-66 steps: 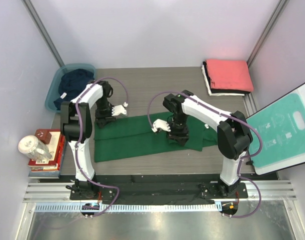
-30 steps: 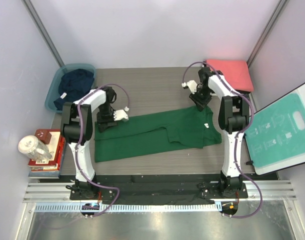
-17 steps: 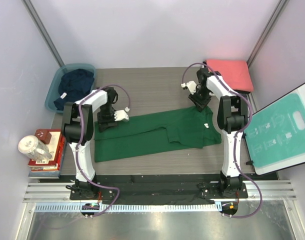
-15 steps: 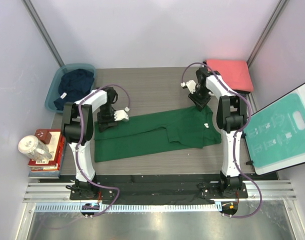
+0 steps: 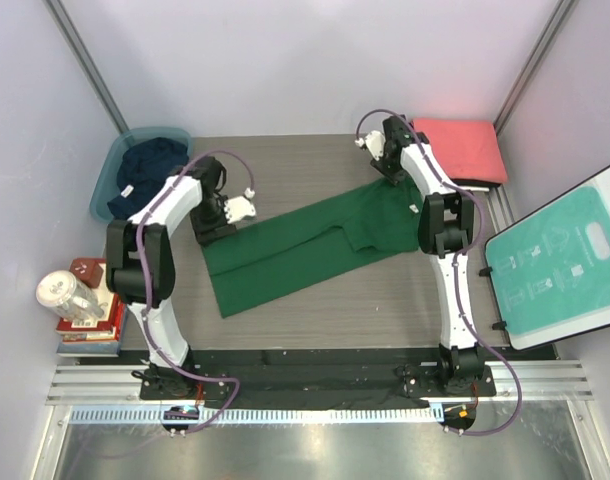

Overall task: Fold and stack the t-shirts
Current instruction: Rotate the tshirt 70 degrees

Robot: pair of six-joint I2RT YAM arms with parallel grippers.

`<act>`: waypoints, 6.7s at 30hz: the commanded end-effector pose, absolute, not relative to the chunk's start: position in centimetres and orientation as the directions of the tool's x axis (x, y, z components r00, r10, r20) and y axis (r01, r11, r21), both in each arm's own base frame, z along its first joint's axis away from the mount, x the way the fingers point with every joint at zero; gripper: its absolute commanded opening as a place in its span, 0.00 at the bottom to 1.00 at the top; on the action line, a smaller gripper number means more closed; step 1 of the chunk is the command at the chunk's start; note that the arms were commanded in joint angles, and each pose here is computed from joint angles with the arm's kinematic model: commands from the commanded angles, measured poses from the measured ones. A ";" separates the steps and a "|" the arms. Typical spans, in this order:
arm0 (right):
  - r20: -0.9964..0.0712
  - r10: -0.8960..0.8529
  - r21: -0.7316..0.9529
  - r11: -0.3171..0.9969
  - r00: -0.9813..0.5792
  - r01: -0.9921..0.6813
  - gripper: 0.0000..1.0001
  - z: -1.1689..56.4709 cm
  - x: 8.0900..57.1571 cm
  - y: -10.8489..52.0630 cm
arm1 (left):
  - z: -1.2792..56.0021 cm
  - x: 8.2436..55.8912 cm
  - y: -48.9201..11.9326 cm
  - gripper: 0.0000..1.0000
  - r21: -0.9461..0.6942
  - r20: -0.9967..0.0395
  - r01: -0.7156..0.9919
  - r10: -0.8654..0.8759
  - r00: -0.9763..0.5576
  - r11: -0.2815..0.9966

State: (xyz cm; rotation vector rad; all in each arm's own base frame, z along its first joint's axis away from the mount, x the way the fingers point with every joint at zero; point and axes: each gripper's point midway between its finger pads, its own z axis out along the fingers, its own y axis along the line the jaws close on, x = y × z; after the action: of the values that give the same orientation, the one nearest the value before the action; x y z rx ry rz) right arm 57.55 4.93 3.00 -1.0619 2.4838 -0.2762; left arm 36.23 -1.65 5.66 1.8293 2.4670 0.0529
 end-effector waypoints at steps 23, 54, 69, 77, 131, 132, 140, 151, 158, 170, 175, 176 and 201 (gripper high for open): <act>-0.758 -0.590 -0.505 0.801 -0.277 -0.323 0.41 22.1 63.4 14.9 | 13.1 40.9 -1.9 0.61 0.484 -0.291 0.785 0.917 -0.271 0.386; -0.576 -0.781 0.073 0.244 -0.241 -0.967 0.01 1.9 37.5 43.5 | 31.5 38.0 0.5 0.00 0.506 -0.756 0.263 0.569 -0.324 0.822; -0.244 -0.943 0.039 0.226 -0.228 -0.973 0.01 1.3 27.3 28.6 | 30.3 39.0 -0.8 0.00 0.511 -0.740 0.353 0.610 -0.284 0.784; -0.182 -0.956 0.089 0.218 -0.231 -0.972 0.01 1.9 22.0 24.4 | 30.3 39.7 -1.6 0.00 0.470 -0.764 0.370 0.579 -0.284 0.801; -0.337 -0.737 -0.637 0.637 -0.586 -0.434 0.01 5.6 55.7 12.7 | 26.4 42.0 -4.9 0.00 0.452 -0.697 0.572 0.671 -0.253 0.685; -0.333 -0.740 -0.636 0.633 -0.584 -0.440 0.01 5.2 55.9 12.9 | 26.2 42.0 -4.9 0.00 0.452 -0.695 0.574 0.672 -0.254 0.683; -0.395 -0.777 -0.611 0.621 -0.491 -0.491 0.01 3.1 60.8 16.3 | 25.4 42.4 -5.0 0.00 0.434 -0.695 0.578 0.665 -0.273 0.691; -0.381 -0.899 -0.766 0.439 -0.218 -0.470 0.01 -0.2 67.2 20.9 | 23.9 43.2 -5.3 0.00 0.391 -0.706 0.575 0.635 -0.314 0.719; -0.452 -0.891 -0.855 0.446 -0.041 -0.266 0.01 4.7 69.8 23.4 | 23.3 44.3 -5.0 0.00 0.386 -0.703 0.553 0.624 -0.342 0.738; -0.679 -0.733 -0.714 0.672 0.040 0.198 0.07 23.0 68.8 21.7 | 22.7 45.2 -5.1 0.00 0.430 -0.715 0.503 0.623 -0.317 0.750; -0.659 -0.726 -0.735 0.677 -0.198 -0.036 0.01 20.6 66.5 19.5 | 23.0 45.4 -5.7 0.00 0.425 -0.724 0.514 0.621 -0.301 0.745; -0.674 -0.700 -0.699 0.708 -0.237 -0.103 0.01 19.5 65.8 19.2 | 23.1 45.4 -5.7 0.00 0.425 -0.727 0.514 0.619 -0.297 0.745; -0.555 -0.692 -0.425 0.713 -0.461 -0.558 0.01 5.3 62.7 13.0 | 23.5 46.3 -6.4 0.00 0.445 -0.701 0.547 0.656 -0.281 0.709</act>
State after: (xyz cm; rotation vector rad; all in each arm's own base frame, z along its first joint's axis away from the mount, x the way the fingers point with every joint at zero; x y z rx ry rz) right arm 62.29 11.08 4.12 -0.9450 2.2201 -0.3066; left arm 45.33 -6.17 21.71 0.9246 2.0041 0.1214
